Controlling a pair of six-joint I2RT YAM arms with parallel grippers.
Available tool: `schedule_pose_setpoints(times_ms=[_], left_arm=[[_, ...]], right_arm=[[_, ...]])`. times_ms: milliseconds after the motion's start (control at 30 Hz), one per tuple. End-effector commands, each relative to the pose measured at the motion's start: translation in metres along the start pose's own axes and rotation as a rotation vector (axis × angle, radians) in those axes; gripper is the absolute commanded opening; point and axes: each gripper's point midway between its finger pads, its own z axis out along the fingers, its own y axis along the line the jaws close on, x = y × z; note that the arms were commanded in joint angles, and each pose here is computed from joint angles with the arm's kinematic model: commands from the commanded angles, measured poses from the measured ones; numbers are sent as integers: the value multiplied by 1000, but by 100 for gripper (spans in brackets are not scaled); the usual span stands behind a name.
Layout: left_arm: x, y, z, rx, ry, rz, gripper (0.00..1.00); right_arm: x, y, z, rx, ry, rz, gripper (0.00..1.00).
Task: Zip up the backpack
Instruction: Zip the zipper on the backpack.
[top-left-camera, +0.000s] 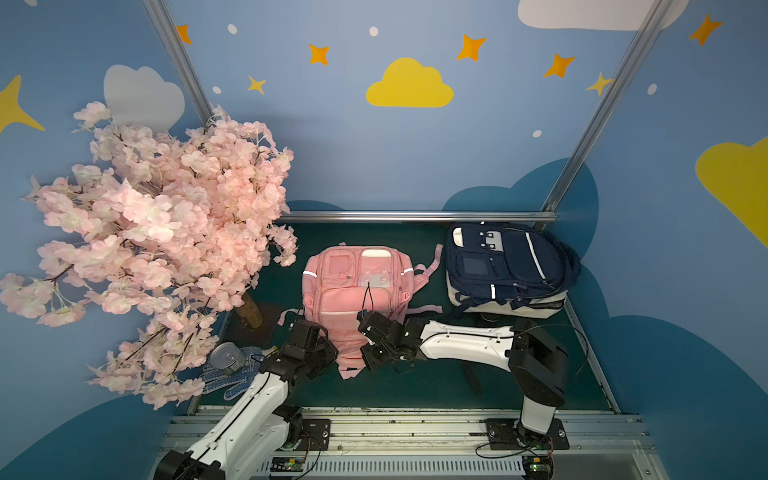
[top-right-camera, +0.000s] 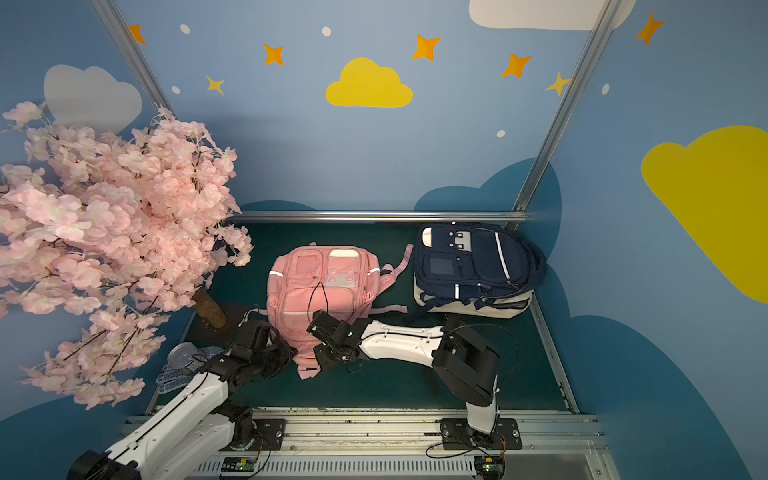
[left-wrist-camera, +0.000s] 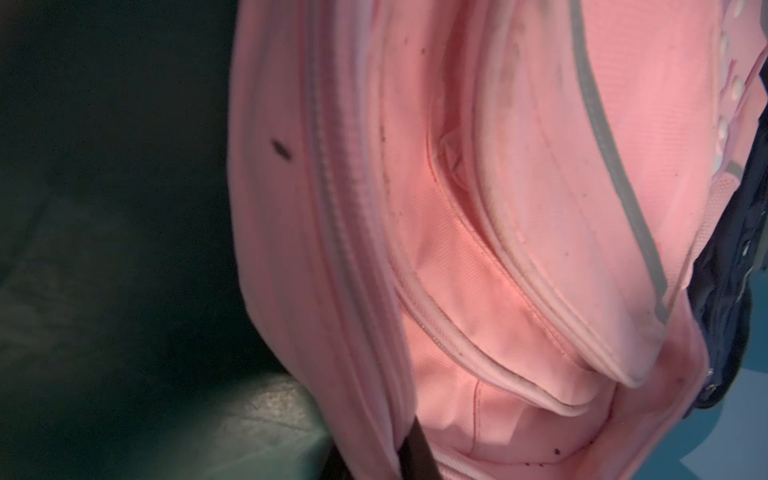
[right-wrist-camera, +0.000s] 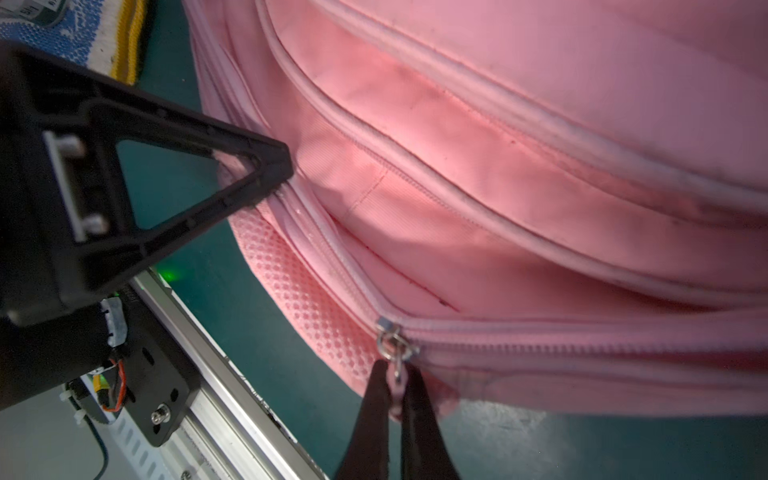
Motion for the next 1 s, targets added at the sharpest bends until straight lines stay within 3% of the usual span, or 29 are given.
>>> schedule_pose_setpoints(times_ms=[0, 267, 500, 633, 733, 833, 967], left_arm=[[-12, 1, -6, -28, -61, 39, 8], [-20, 5, -13, -51, -103, 63, 3], [-40, -20, -12, -44, -124, 119, 6], [-59, -34, -7, -52, -135, 143, 18], [-64, -33, -6, -68, -131, 142, 36], [-58, -21, -13, -104, -123, 134, 54], [-38, -6, -30, -90, -123, 88, 65]], right_arm=[[6, -41, -19, 79, 8, 75, 0], [1, -112, -37, 164, -24, 225, 0], [-4, -71, -34, 87, -46, 130, 0], [0, -23, -23, -3, -31, 65, 0], [0, 3, -10, -71, -14, 46, 0], [-5, 17, -1, -109, -3, 36, 0], [-17, 26, 0, -123, -17, 8, 0]])
